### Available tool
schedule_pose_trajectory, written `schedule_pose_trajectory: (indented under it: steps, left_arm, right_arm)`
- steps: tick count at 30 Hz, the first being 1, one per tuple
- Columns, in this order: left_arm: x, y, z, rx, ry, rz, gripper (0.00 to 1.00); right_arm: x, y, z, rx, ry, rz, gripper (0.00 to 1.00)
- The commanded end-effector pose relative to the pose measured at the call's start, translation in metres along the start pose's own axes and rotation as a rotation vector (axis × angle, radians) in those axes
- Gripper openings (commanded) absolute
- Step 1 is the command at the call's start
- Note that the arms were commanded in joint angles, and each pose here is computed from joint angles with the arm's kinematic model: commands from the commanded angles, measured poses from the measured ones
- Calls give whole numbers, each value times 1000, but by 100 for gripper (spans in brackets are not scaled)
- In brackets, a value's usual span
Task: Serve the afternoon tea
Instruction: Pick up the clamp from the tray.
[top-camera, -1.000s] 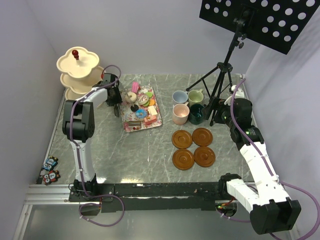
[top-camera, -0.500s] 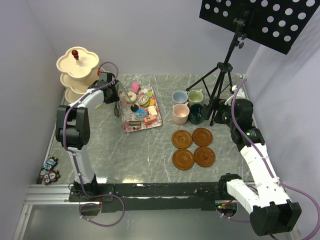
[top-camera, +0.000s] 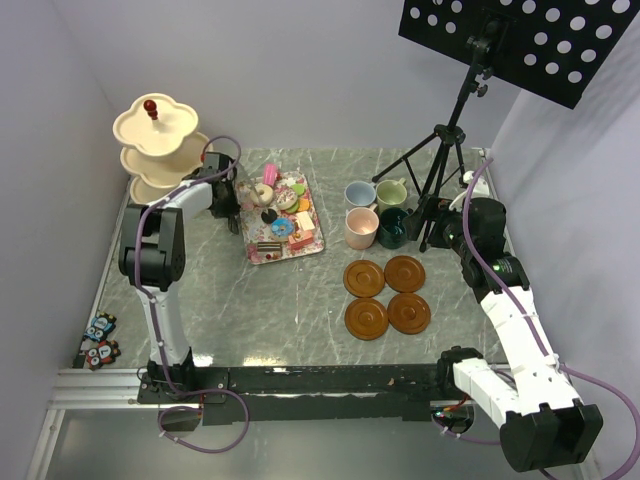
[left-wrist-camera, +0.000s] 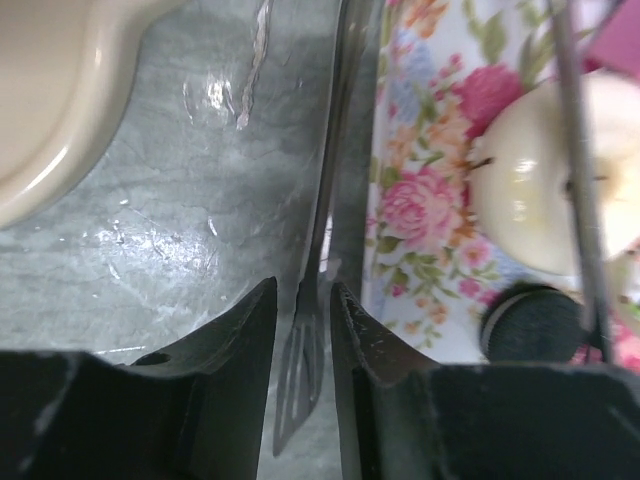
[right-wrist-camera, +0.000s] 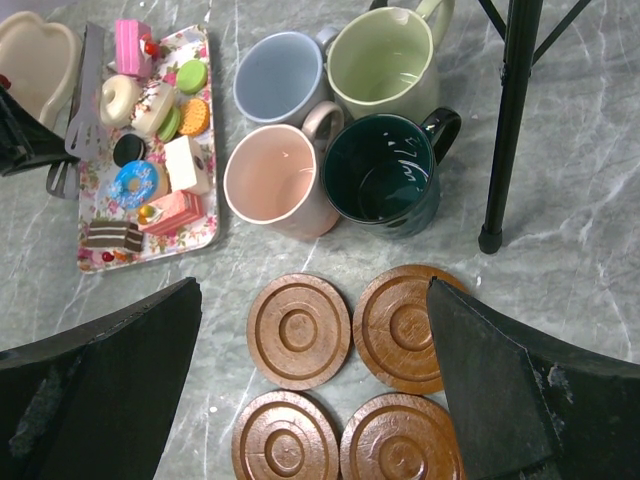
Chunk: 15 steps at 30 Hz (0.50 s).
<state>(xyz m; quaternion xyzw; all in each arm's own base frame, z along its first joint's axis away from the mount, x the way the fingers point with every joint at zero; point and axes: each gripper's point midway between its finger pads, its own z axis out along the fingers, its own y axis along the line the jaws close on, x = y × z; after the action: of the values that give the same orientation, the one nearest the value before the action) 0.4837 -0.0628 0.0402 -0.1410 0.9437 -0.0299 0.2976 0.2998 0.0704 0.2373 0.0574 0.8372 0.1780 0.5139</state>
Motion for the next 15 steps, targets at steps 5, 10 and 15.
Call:
schedule_pose_trajectory:
  steps: [5,10,15]
  left_arm:
    - [-16,-1,0,-3,-35,45,25]
    - [-25,0,-9,-1,-73,62,8]
    - [-42,-3,-26,23,-151,89,1]
  right_arm:
    - [-22,10,-8,-21,-52,-2,100]
    - [-21,9,-6,-20,-48,1,100]
    - [-23,9,-5,-18,-52,0,100]
